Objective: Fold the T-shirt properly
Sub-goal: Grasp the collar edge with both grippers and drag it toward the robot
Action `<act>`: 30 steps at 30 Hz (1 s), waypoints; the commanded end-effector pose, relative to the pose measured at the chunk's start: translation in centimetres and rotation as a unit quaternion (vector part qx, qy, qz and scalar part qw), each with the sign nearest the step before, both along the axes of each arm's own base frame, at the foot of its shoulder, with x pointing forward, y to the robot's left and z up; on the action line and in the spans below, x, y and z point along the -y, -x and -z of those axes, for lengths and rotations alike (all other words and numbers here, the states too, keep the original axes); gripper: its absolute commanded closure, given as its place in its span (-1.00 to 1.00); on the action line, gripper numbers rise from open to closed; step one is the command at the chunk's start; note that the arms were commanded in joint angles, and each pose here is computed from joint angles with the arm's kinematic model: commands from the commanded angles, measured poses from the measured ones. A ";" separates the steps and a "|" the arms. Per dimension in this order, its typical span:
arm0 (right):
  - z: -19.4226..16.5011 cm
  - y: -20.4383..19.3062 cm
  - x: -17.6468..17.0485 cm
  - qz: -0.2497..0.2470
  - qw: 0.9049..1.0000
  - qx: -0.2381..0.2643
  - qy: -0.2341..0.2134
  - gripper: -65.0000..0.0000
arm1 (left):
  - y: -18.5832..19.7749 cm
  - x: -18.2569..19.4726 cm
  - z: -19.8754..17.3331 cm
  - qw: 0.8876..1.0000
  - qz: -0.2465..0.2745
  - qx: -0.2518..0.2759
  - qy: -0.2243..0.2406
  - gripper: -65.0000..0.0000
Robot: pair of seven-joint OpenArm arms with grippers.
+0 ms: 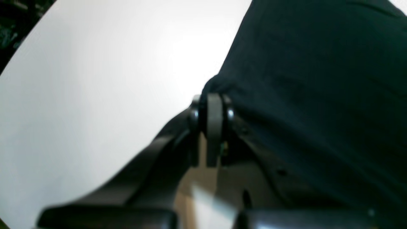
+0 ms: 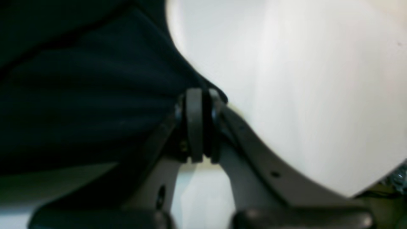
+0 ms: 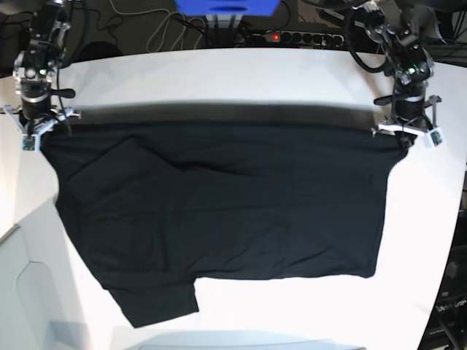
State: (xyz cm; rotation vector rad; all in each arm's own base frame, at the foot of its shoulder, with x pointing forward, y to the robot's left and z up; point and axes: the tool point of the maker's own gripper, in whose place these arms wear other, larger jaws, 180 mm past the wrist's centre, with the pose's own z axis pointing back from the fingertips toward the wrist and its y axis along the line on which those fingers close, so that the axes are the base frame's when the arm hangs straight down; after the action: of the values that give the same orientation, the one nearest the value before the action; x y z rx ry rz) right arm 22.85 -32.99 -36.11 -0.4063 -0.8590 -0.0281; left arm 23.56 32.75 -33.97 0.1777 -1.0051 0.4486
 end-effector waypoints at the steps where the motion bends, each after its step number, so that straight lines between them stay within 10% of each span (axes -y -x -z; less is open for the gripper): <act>1: -1.7 -0.7 0.9 -0.001 0.999 0.023 0.021 1.00 | -0.6 -0.6 -1.5 1.000 -0.001 0.022 -0.019 1.00; 20: -10.6 -13.8 -0.4 -0.016 0.983 0.183 0.002 1.00 | -7.9 -1.1 -6.1 0.993 -0.011 0.120 -0.001 1.00; 30: -6.9 -8.9 -0.9 -0.023 0.992 0.124 0.011 1.00 | -5.8 -1.3 -4.8 0.996 -0.014 0.088 -0.003 1.00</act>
State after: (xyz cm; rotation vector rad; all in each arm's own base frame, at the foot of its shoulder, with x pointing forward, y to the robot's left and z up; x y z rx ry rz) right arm 30.92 -31.67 -31.34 -0.3843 -1.0462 -0.0277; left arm 29.14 33.06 -31.12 0.1215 -1.1157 0.4978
